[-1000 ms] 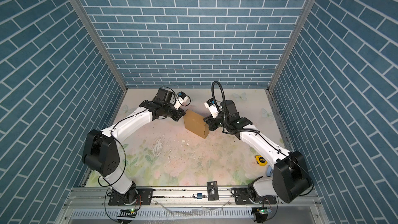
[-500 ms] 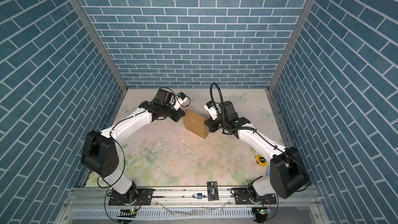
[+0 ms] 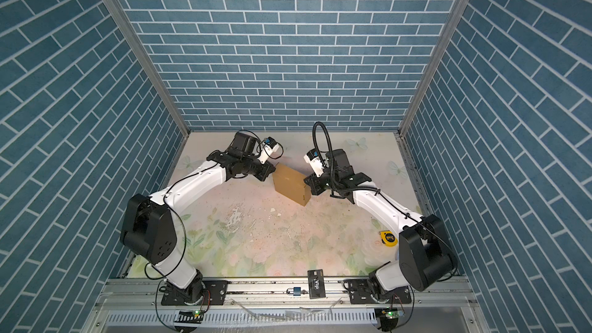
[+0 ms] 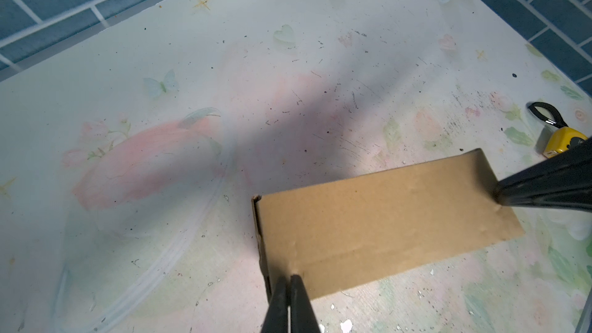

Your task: Fold the paper box

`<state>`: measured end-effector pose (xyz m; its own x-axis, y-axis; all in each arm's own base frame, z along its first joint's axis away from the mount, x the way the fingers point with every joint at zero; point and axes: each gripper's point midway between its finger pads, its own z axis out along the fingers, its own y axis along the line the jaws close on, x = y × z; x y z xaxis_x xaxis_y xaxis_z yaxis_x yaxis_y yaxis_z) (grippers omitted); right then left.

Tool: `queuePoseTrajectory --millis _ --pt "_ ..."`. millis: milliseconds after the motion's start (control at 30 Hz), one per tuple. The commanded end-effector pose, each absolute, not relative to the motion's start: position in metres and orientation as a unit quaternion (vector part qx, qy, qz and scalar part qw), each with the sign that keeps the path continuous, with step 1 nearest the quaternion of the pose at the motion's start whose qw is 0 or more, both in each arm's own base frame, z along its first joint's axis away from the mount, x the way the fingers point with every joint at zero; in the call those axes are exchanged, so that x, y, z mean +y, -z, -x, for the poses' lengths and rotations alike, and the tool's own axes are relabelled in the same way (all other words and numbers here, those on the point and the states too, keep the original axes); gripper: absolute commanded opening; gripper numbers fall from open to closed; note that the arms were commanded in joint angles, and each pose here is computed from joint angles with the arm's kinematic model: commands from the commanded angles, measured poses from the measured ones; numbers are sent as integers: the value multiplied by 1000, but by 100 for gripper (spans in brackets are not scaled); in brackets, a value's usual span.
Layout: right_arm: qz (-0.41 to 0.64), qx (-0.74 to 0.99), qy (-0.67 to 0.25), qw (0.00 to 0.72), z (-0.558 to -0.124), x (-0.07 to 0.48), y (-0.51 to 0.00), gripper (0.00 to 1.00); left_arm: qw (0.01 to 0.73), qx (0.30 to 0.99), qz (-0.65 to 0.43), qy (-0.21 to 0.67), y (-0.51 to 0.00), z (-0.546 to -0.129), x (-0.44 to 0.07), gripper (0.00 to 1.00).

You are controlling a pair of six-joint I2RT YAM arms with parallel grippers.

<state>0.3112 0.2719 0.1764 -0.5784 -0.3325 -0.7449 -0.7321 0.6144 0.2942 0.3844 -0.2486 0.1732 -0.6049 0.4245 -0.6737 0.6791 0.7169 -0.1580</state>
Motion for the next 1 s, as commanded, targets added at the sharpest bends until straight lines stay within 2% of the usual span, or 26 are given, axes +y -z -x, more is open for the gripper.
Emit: queuePoseTrajectory --millis 0,300,733,967 --pt "321 848 -282 313 -305 263 -169 0 263 891 -319 189 -149 -367 -239 7" --pt "322 835 -278 349 -315 260 -209 0 279 877 -347 180 -156 -350 -230 8" --pt "318 829 -310 340 -314 275 -203 0 286 872 -365 156 -141 -336 -205 14" --pt "309 842 -305 320 -305 270 -174 3 282 875 -366 141 -120 -335 -195 16"
